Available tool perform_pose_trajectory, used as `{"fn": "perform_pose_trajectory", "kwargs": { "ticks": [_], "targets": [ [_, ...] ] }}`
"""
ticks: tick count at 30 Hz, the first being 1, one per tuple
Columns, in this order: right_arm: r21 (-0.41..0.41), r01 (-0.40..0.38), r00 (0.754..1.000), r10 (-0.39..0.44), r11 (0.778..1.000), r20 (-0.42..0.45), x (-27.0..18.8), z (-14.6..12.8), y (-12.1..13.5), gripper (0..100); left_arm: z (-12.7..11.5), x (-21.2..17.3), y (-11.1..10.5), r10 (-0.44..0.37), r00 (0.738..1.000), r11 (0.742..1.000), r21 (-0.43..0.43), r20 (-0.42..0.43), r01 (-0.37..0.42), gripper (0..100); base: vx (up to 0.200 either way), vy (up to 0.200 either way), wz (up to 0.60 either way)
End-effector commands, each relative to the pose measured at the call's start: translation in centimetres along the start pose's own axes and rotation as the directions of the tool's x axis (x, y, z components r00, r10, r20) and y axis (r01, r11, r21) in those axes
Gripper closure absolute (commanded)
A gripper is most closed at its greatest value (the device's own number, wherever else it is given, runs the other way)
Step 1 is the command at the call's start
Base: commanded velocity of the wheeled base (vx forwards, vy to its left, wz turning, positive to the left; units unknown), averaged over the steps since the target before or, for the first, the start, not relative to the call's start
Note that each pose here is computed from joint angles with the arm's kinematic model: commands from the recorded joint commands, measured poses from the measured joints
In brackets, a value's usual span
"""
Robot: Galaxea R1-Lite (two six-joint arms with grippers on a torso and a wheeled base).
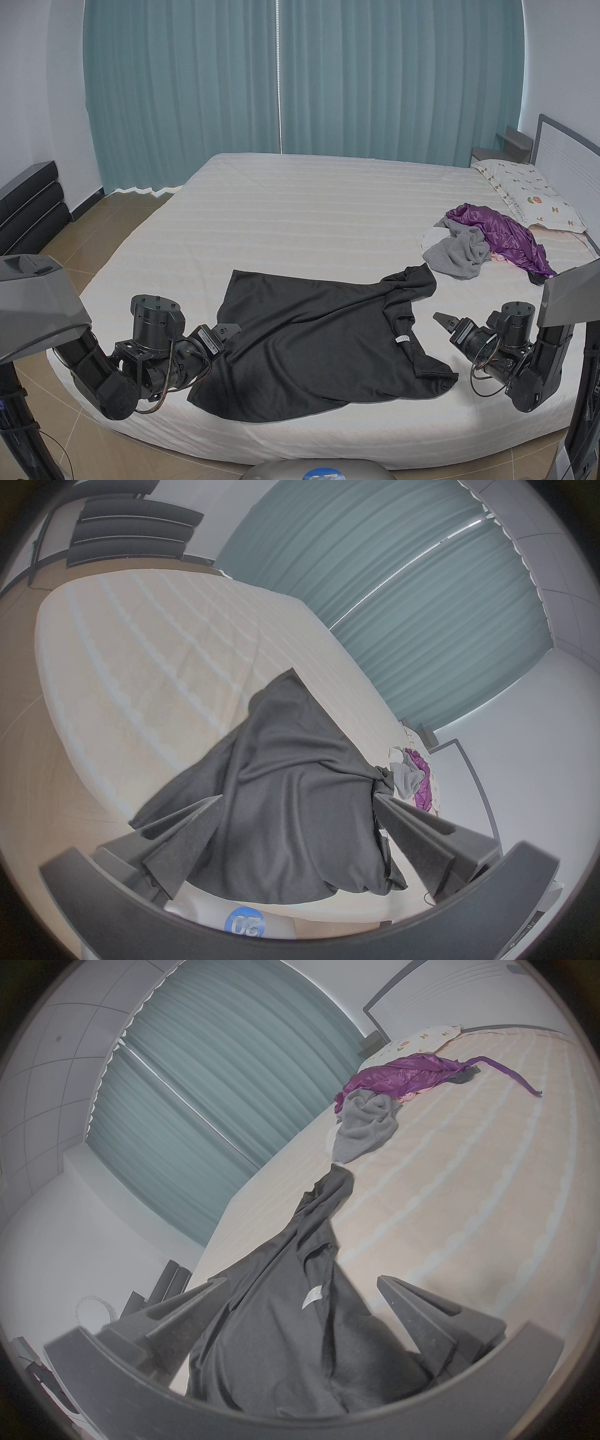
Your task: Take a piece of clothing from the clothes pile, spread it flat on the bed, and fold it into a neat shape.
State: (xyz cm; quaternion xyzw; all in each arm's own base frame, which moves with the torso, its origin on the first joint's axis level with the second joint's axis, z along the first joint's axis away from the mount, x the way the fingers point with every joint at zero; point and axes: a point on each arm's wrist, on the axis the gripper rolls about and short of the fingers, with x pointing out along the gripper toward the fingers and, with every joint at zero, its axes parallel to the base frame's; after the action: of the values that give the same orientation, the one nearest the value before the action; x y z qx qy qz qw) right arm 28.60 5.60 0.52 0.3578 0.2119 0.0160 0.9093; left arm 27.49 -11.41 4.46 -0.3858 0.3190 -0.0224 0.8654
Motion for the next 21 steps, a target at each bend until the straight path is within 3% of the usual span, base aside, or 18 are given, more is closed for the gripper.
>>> {"fn": "perform_pose_trajectory", "kwargs": {
  "ticks": [1, 6, 14, 21],
  "targets": [
    [0.0, 0.002, 1.0, -0.002, 1.0, -0.003, 0.0, -0.1, -0.1, 0, -0.1, 0.1, 0.1, 0.008, 1.0, 1.0, 0.002, -0.001, -0.008, 0, 0.0, 0.0, 0.0],
    [0.0, 0.004, 1.0, -0.004, 1.0, -0.007, -0.1, -0.1, -0.1, 0, -0.3, -0.2, 0.5, 0.026, 1.0, 1.0, 0.006, 0.0, -0.026, 0, 0.0, 0.0, 0.0],
    [-0.003, 0.008, 1.0, -0.008, 1.0, -0.021, -0.3, -0.5, -0.1, 0, -2.6, -2.5, 4.7, 0.197, 0.977, 0.979, 0.061, -0.086, -0.192, 0, 0.0, 0.0, 0.0],
    [0.011, 0.008, 1.0, -0.007, 1.0, -0.03, -0.4, -0.7, 0.0, 0, -4.4, -3.3, 7.4, 0.283, 0.948, 0.958, 0.082, -0.146, -0.274, 0, 0.0, 0.0, 0.0]
  ]
}}
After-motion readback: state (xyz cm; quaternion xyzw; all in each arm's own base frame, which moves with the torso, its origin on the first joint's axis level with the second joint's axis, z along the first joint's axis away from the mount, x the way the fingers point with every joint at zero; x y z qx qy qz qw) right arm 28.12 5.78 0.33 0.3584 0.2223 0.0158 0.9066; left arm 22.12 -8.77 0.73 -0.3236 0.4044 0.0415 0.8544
